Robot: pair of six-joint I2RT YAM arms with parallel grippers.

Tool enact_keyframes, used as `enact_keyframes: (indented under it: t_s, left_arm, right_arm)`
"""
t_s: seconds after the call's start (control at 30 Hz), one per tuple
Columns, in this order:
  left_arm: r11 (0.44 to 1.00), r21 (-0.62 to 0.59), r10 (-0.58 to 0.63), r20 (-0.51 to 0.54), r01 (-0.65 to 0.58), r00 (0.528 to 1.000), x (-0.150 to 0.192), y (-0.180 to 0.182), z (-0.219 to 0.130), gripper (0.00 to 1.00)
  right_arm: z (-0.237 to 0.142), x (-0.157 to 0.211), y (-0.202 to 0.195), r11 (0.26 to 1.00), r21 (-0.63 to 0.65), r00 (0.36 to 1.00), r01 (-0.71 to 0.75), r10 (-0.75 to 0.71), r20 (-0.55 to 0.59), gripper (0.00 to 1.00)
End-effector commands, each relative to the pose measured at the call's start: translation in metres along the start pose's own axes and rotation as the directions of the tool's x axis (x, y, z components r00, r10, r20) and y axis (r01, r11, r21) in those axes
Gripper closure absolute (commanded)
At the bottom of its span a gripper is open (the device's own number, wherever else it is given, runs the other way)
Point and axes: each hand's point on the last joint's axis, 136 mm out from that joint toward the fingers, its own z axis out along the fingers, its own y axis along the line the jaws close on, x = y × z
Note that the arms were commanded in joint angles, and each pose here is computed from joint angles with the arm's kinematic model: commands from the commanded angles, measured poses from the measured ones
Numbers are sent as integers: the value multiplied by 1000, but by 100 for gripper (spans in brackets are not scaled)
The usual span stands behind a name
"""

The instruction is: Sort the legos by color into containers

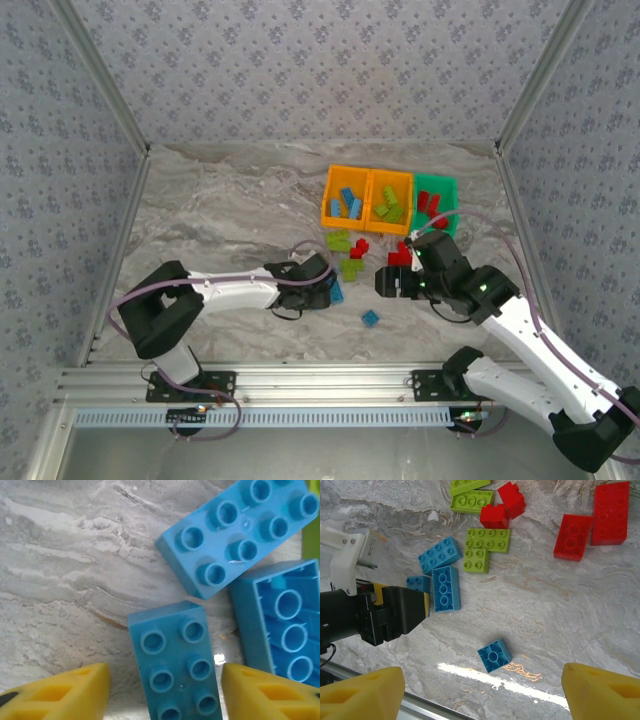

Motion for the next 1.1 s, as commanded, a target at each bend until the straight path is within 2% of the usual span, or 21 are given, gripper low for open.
enact_keyframes:
  t_s: [0.0,0.13,0.3,0.47,0.57,0.7,0.83,0.97,1.07]
  left_arm:
    - [1000,-26,-15,-4,15,1000,7,12,3,49]
    - [1000,-19,-14,14,14,1000,5,16,-8,59]
    - [999,53,2,88,-6,996,-16,2,-47,68]
    - [992,103,47,240,-74,970,-64,-28,-95,69]
    - [989,87,87,330,-122,940,-104,-49,-106,68]
    - [991,36,104,402,-129,910,-169,-67,-90,69]
    - [991,-51,133,406,-122,904,-227,-78,-52,69]
    - [984,-75,178,369,-162,912,-264,-96,-17,69]
    - [979,-91,205,375,-184,904,-284,-105,-4,66]
  right_arm:
    - [-5,0,14,997,-74,1000,17,-17,-9,15]
    - [-2,5,13,997,-63,998,36,-39,-47,15]
    - [-6,1,17,997,-68,998,27,-31,-54,15]
    - [-24,-4,16,998,-65,1000,8,-8,-6,15]
    - [-33,-2,12,998,-65,1000,-16,17,21,15]
    - [-39,2,10,996,-73,998,-44,46,32,16]
    - [-40,9,7,997,-62,999,-50,51,15,16]
    - [-41,15,2,996,-53,997,-76,76,15,17]
    - [-42,18,0,995,-56,996,-87,89,21,17]
